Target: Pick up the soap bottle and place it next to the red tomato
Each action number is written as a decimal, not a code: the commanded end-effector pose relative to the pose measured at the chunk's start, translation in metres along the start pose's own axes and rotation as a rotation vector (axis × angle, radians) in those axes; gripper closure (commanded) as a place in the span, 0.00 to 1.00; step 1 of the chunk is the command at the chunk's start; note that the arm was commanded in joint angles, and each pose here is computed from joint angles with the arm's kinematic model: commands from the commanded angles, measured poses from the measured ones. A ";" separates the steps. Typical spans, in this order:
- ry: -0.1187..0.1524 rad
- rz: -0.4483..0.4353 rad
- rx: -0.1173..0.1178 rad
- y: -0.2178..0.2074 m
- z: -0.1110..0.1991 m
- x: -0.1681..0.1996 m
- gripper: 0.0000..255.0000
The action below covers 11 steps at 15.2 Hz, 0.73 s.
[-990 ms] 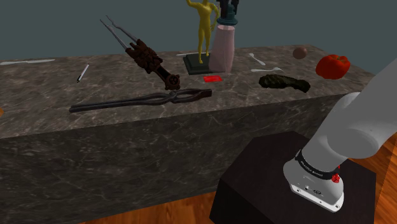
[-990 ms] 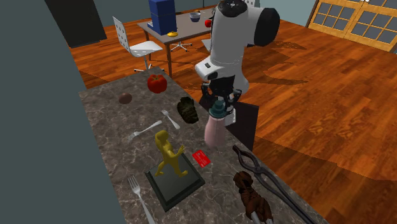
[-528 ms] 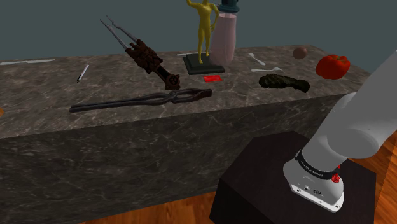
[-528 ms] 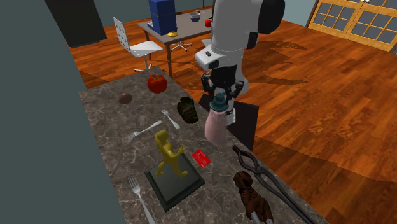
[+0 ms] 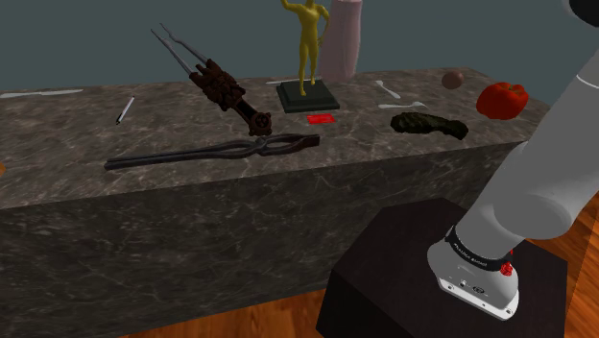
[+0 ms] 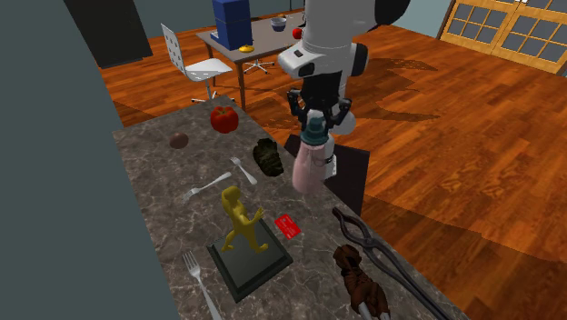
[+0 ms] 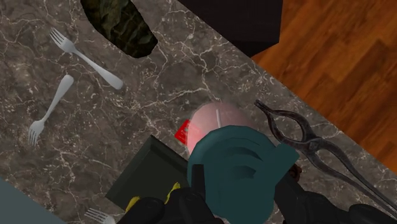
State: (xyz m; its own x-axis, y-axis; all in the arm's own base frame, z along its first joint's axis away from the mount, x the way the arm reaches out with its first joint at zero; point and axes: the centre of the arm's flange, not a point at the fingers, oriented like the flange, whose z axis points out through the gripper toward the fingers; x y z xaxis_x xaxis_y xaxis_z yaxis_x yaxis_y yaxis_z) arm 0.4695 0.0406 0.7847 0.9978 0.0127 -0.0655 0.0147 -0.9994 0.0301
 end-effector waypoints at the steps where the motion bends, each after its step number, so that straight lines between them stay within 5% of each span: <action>1: 0.000 0.000 0.000 0.000 -0.011 -0.001 1.00; 11: 0.000 0.000 0.000 0.088 -0.004 -0.081 1.00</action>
State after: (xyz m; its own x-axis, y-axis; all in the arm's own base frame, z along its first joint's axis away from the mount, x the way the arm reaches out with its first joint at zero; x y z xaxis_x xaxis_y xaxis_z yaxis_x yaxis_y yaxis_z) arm 0.3992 -0.0367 0.7988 0.9978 0.0105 -0.0649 0.0125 -0.9994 0.0308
